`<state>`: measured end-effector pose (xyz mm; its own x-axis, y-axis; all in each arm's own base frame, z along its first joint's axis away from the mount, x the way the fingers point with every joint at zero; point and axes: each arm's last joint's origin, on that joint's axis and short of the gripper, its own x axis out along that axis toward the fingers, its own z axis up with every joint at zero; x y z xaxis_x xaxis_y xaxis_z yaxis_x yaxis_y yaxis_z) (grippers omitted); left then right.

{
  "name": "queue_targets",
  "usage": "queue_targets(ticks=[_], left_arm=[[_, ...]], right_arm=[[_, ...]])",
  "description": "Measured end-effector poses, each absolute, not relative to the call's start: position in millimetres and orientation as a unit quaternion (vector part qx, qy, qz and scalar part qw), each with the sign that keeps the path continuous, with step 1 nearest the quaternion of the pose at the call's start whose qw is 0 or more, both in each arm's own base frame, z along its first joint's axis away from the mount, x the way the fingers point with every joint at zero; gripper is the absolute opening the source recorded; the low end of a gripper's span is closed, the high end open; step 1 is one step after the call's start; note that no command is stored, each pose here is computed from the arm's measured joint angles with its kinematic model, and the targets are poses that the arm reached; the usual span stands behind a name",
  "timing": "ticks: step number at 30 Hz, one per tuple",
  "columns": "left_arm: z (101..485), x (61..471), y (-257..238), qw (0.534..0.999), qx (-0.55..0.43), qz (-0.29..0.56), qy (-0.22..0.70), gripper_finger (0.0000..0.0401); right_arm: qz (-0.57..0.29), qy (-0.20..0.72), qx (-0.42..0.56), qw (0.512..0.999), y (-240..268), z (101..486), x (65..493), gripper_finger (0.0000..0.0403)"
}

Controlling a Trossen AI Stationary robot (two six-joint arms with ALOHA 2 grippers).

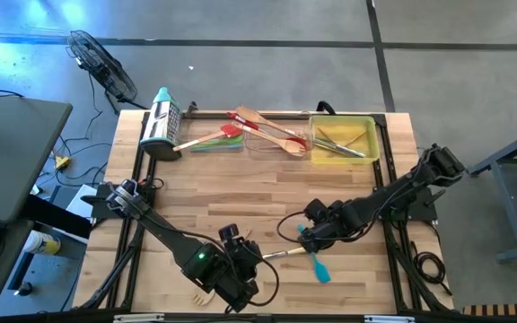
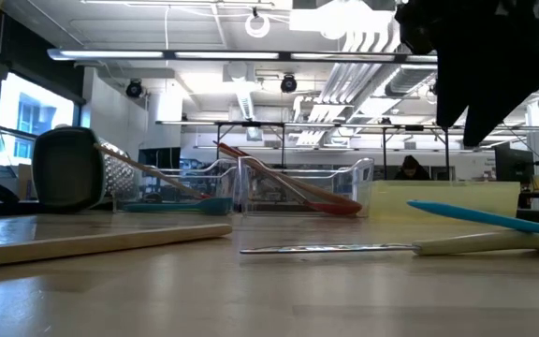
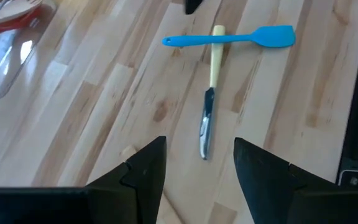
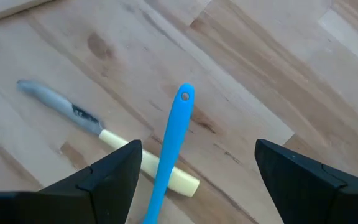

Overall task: Pick & Place Kitchen Items
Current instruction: Put the blue spatula into the left transparent bin

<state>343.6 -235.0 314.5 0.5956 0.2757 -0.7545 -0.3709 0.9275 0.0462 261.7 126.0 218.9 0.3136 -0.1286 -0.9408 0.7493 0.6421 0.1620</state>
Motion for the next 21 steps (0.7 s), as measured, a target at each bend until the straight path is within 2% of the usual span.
queue_targets(ticks=[11, 21], left_arm=[[313.5, 341.2, -234.2, 0.887, -0.056, 0.188, 0.419, 0.018], [312.5, 337.4, -235.9, 0.882, -0.047, 0.185, 0.43, 0.018]], right_arm=[[-0.264, 0.514, 0.305, 0.757, 128.6, 218.9, 264.9, 0.0306], [-0.286, 0.538, 0.288, 0.739, 132.6, 185.3, 280.5, 0.0306]])
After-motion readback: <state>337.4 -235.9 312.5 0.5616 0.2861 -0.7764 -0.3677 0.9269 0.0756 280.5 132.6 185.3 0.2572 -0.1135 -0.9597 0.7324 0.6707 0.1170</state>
